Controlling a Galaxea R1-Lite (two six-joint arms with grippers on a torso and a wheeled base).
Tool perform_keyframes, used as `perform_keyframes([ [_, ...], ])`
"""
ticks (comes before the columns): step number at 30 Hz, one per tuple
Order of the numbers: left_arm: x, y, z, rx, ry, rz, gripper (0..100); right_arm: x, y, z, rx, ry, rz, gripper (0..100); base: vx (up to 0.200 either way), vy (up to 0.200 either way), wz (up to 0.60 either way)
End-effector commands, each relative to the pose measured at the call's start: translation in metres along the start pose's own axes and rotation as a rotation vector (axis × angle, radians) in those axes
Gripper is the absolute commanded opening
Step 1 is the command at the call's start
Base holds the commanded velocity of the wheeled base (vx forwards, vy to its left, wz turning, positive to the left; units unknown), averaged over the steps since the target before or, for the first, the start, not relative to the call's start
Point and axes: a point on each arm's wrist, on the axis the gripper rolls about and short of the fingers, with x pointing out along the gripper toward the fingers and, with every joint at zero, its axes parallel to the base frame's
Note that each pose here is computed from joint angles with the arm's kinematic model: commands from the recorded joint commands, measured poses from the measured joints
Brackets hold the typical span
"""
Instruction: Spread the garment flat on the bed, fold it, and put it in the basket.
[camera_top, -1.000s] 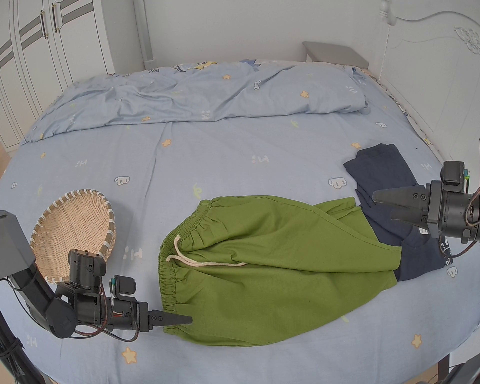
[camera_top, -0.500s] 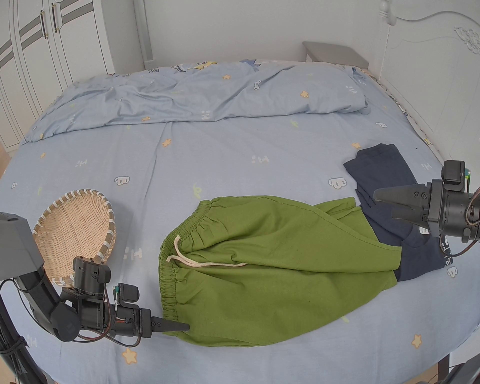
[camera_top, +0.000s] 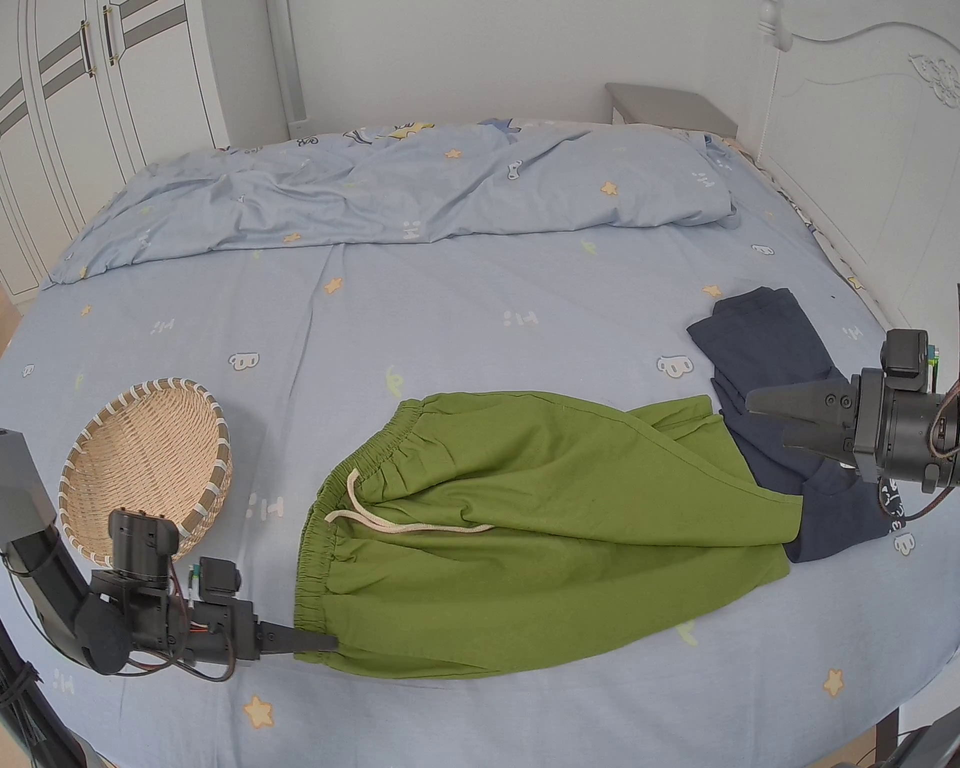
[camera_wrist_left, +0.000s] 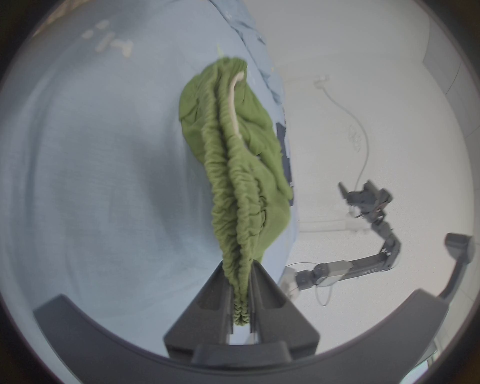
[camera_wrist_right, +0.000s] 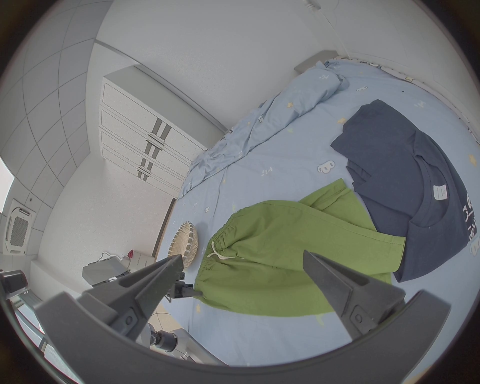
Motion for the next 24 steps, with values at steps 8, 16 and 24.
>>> perform_keyframes([
  [8, -0.058, 0.002, -0.013, -0.093, -0.157, -0.072, 0, 0.01, -0.049, -0.046, 0.058, 0.175, -0.144, 100, 0.0, 0.0, 0.0],
  [16, -0.06, 0.003, -0.018, -0.101, -0.164, -0.064, 0, 0.015, -0.085, -0.063, 0.098, 0.28, -0.173, 100, 0.0, 0.0, 0.0],
  [24, -0.06, 0.007, -0.017, -0.084, -0.166, -0.061, 0, 0.029, -0.125, -0.077, 0.153, 0.4, -0.167, 100, 0.0, 0.0, 0.0],
])
